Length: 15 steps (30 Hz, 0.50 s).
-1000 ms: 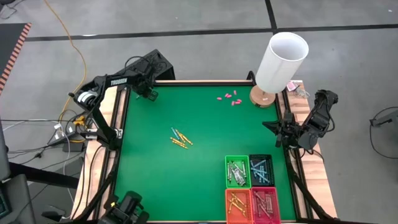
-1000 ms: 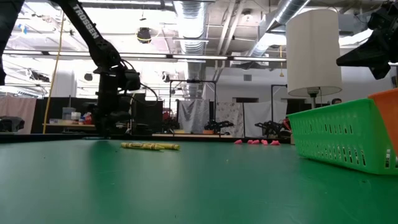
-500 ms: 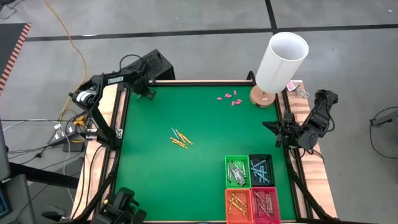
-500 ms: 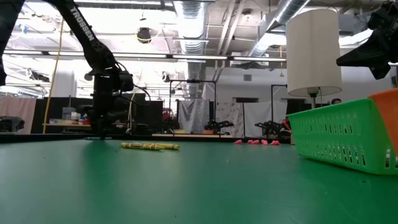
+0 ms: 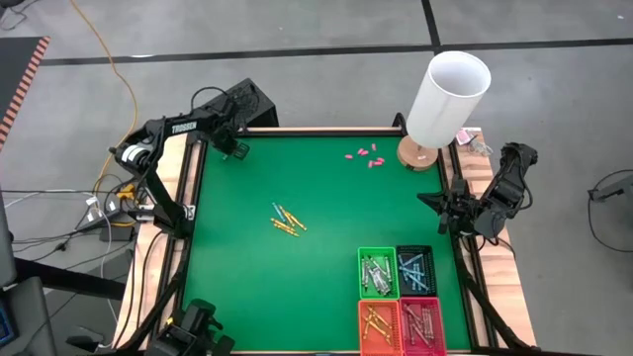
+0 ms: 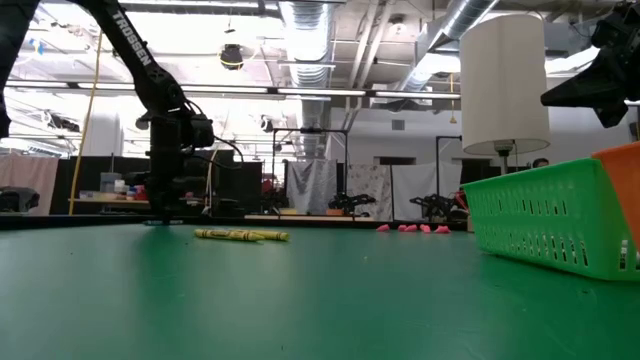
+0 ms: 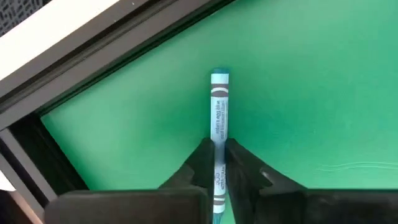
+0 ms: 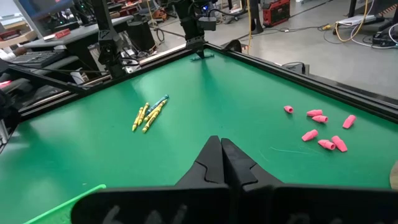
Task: Sort crayons
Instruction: Put the blue crayon into the black bin
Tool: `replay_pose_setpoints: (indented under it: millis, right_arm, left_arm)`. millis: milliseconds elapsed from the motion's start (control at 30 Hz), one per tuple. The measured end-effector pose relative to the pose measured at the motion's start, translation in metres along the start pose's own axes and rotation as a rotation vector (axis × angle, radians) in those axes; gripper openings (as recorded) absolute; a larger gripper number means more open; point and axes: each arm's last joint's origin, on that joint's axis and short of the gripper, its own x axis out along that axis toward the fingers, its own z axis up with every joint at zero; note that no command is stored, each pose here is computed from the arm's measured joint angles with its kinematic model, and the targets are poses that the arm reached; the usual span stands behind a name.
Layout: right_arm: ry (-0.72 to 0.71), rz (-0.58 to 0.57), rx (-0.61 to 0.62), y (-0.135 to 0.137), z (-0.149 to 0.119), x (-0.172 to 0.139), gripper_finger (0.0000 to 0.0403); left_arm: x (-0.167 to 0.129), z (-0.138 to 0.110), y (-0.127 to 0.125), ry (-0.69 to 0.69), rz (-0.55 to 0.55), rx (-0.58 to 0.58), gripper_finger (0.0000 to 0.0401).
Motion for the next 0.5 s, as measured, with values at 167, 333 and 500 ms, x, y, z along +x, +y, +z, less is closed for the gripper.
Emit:
replay_pose_setpoints:
  millis: [167, 333, 500]
  right_arm:
    - [0.000, 0.000, 0.000, 0.000, 0.000, 0.000, 0.0000]
    - [-0.001, -0.001, 0.000, 0.000, 0.000, 0.000, 0.0000]
    - [-0.001, -0.001, 0.000, 0.000, 0.000, 0.000, 0.0000]
  left_arm:
    - [0.000, -0.001, -0.002, 0.008, -0.001, -0.022, 0.0008]
    - [-0.003, 0.001, -0.011, 0.004, -0.040, -0.048, 0.0003]
    - [-0.014, 0.013, -0.028, -0.046, -0.109, -0.046, 0.0001]
